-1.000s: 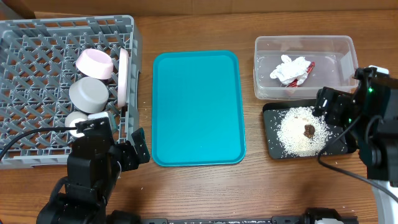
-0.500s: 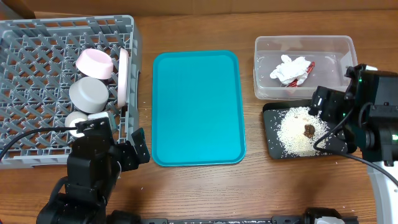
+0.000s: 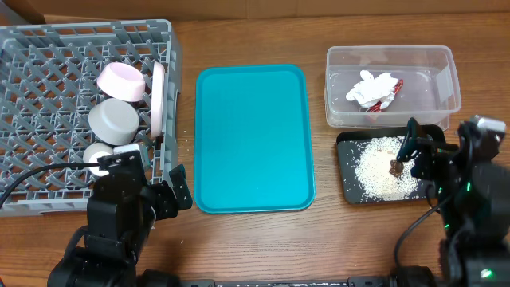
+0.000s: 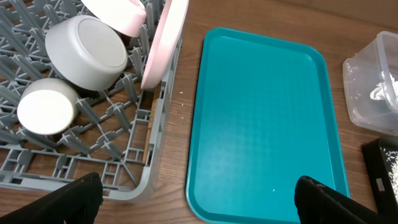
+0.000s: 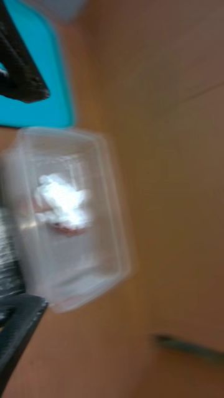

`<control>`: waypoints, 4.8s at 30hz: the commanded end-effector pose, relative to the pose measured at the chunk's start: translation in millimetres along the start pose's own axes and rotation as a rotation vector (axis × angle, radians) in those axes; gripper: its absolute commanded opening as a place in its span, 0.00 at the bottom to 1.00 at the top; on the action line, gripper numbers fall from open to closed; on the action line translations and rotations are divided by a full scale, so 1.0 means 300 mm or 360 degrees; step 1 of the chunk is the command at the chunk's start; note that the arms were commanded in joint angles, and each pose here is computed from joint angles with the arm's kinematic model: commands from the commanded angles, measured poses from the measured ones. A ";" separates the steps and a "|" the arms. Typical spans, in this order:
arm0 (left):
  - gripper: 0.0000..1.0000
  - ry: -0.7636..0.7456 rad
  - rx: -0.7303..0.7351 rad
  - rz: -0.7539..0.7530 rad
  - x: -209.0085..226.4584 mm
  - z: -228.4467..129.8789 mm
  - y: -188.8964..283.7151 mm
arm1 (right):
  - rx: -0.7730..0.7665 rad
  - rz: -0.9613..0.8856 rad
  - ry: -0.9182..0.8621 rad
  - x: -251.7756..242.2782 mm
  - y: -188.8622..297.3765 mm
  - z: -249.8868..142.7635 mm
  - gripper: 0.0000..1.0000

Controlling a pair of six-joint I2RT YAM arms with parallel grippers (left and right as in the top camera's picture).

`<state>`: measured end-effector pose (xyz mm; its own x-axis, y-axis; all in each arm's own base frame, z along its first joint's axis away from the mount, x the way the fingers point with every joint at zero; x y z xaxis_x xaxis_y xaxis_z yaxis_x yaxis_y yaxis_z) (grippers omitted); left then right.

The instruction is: Sort waste into correct bins and load items into the dishwasher

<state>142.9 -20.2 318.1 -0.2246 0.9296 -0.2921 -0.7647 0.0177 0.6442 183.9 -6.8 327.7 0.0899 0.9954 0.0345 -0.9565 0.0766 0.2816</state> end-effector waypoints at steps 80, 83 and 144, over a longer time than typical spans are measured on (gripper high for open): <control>1.00 -0.0093 -0.0951 -0.0375 0.152 -0.188 -0.264 | -0.0416 0.0213 0.0116 0.011 -0.056 -0.525 1.00; 1.00 -0.0082 -0.1066 -0.0371 0.175 -0.223 -0.287 | -0.0416 0.0213 0.0116 0.011 -0.056 -0.525 1.00; 1.00 0.0071 -0.0988 -0.0230 0.233 -0.301 -0.363 | -0.0416 0.0213 0.0116 0.011 -0.056 -0.525 1.00</control>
<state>156.6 7.9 163.1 -0.0959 0.9240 -0.3701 -0.9941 -0.0700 0.0828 156.4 3.3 173.6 -0.0452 0.9989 -0.0131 -0.9986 -0.0448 0.0291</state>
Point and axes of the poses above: each gripper's point midway between its finger pads, its own y axis back along the fingers, its own x axis along the line the jaws close on, z = x × y, the point moved 9 cm from there along y, back along the fingers, and after that the axes turned 8 degrees about y, right-handed, at the moved point
